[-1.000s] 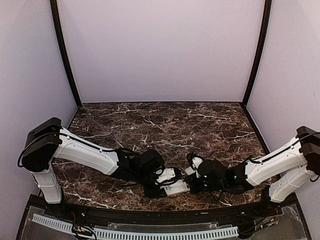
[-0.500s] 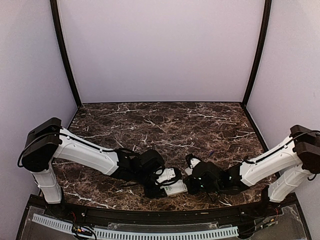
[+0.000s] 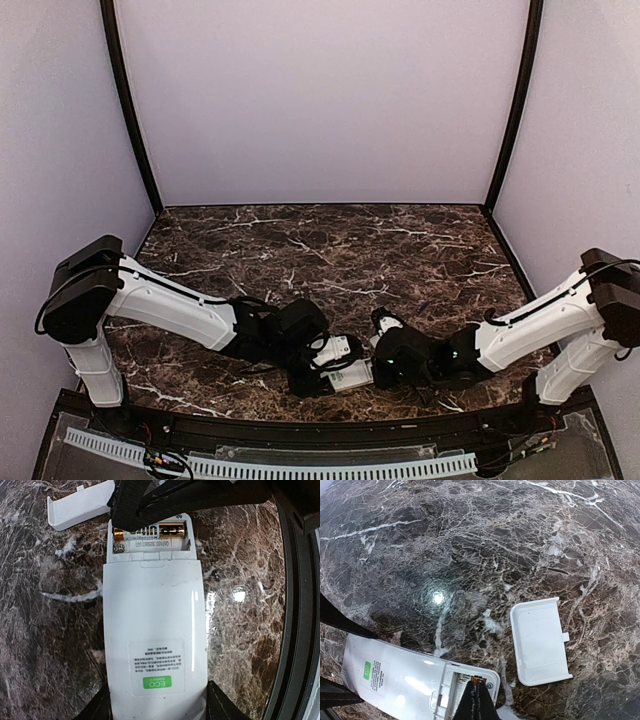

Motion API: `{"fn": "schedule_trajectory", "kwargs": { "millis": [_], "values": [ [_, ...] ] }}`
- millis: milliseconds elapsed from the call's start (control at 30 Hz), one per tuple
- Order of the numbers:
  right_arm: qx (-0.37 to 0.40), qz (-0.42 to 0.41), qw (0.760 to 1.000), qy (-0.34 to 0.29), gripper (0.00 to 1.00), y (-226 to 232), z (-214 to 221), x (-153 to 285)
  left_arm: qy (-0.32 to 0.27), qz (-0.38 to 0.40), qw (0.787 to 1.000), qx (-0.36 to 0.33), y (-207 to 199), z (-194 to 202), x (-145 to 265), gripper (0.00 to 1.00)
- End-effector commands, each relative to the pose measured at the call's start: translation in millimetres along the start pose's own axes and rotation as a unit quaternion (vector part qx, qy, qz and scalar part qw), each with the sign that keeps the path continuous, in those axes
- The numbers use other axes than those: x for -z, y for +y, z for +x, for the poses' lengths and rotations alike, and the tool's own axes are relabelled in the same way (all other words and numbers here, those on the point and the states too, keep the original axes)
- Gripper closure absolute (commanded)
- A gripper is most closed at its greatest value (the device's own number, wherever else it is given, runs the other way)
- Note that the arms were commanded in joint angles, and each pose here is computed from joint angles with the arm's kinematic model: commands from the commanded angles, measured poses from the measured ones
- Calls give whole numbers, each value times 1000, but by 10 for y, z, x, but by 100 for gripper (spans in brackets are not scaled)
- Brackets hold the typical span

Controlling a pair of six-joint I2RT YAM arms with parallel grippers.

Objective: Load the batteries into the remote control
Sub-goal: Load the battery into the battery compartment.

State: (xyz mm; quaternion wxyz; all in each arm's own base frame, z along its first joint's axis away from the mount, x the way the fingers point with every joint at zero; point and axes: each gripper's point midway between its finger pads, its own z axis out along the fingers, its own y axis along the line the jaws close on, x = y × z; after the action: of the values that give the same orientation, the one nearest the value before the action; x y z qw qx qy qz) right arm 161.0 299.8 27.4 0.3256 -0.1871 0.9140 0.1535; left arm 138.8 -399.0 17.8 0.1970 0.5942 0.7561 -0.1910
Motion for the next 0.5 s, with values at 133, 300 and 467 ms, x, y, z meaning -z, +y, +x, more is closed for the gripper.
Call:
{"fn": "schedule_trajectory", "kwargs": {
  "millis": [133,300,467],
  "values": [
    [58,83,989,105,98,-416,587,-11,103,5,994,19,-61,623,-47,92],
    [60,85,989,107,92,-386,533,22,103,6,995,19,-62,623,-45,92],
    [53,83,989,106,91,-328,460,49,103,7,995,17,-67,615,-44,92]
  ]
}}
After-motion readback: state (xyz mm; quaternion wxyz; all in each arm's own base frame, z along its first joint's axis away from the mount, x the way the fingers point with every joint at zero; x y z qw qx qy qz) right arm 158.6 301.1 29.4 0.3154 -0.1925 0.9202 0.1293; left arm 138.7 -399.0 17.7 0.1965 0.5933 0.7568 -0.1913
